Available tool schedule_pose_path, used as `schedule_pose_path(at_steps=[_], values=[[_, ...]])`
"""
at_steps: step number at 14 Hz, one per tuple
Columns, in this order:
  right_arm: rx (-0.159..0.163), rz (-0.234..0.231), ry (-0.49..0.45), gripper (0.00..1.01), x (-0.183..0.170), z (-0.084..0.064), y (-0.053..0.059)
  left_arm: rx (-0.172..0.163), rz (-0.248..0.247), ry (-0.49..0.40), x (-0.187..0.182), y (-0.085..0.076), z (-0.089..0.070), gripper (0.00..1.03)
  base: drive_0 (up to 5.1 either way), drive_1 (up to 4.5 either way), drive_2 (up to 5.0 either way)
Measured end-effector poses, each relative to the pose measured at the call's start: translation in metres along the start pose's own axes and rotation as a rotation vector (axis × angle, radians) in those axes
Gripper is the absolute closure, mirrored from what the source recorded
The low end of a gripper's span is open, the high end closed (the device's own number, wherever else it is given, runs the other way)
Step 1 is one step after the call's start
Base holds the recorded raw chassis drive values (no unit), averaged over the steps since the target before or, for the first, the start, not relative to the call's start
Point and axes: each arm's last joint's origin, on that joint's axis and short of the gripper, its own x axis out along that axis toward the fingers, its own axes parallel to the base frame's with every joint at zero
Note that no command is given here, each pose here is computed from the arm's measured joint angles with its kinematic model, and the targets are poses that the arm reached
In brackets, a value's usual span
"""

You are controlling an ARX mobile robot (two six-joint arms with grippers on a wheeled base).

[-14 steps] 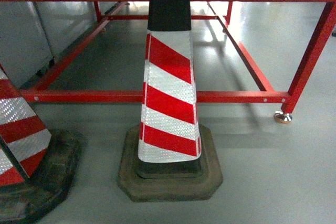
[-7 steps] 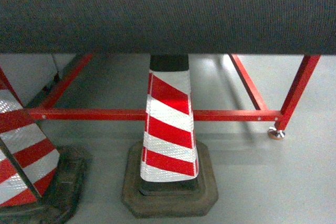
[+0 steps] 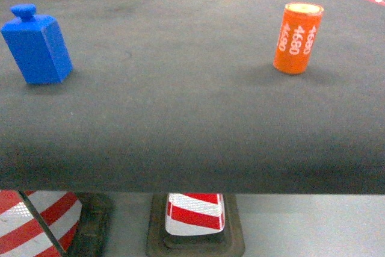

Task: Sort blue parts and orange caps into right shelf containers

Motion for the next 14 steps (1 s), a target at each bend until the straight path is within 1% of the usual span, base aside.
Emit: schedule_pose_path(at_steps=[14], values=[[0.0, 0.0, 0.0, 0.03, 0.0, 0.0, 0.0, -0.001, -0.001, 0.0, 0.0, 0.0, 0.0001, 0.05, 0.0, 0.0, 0.0]])
